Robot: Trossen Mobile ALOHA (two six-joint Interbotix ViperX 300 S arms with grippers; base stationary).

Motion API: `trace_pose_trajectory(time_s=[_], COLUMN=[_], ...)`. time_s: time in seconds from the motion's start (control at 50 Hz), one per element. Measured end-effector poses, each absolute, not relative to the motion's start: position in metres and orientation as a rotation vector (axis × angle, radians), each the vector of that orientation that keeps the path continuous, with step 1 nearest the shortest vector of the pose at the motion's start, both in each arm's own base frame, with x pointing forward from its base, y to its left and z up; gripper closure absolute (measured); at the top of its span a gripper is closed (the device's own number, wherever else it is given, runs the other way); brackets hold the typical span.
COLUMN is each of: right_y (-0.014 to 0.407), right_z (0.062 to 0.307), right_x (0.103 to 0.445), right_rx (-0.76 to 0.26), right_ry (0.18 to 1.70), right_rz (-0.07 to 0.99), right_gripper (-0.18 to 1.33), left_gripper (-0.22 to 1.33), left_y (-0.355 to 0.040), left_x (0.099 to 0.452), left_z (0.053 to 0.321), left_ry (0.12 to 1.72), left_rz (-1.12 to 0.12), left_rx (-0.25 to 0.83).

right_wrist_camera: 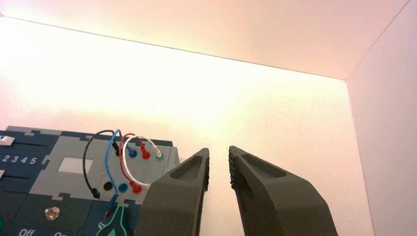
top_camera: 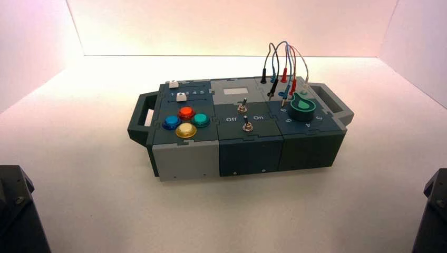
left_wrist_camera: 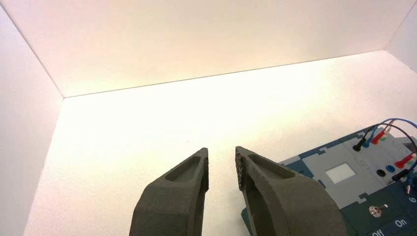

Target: Move the box to the left.

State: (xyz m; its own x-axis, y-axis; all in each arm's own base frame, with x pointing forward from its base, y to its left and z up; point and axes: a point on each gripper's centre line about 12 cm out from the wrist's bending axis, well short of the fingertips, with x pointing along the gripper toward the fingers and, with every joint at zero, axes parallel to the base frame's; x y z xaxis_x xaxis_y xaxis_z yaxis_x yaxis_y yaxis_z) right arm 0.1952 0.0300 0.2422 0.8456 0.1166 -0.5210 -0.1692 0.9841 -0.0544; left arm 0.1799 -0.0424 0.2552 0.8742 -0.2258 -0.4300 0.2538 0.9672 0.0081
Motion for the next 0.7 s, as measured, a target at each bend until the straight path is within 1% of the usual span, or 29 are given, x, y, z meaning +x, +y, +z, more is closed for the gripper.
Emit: trace_pose_trajectory(time_s=[0.48, 0.58, 0.7], right_y=[0.030, 0.031, 0.031], right_z=[0.238, 0.233, 0.223], right_x=[0.197, 0.199, 0.202], right_rx=[-0.102, -0.102, -0.108], right_ry=[0.566, 0.590, 0.654], right_rz=[0.151, 0.151, 0.150], right_gripper=[0.65, 0.65, 0.65], left_gripper=[0.44, 0.44, 0.44], left_y=[-0.042, -0.042, -0.044], left_x=[0.183, 0.187, 0.194], left_z=[0.255, 0.249, 0.239], left_ry=[0.423, 0.453, 0.510], left_rz=[-0.243, -0.243, -0.242], left_rx=[0.067, 0.072, 0.075])
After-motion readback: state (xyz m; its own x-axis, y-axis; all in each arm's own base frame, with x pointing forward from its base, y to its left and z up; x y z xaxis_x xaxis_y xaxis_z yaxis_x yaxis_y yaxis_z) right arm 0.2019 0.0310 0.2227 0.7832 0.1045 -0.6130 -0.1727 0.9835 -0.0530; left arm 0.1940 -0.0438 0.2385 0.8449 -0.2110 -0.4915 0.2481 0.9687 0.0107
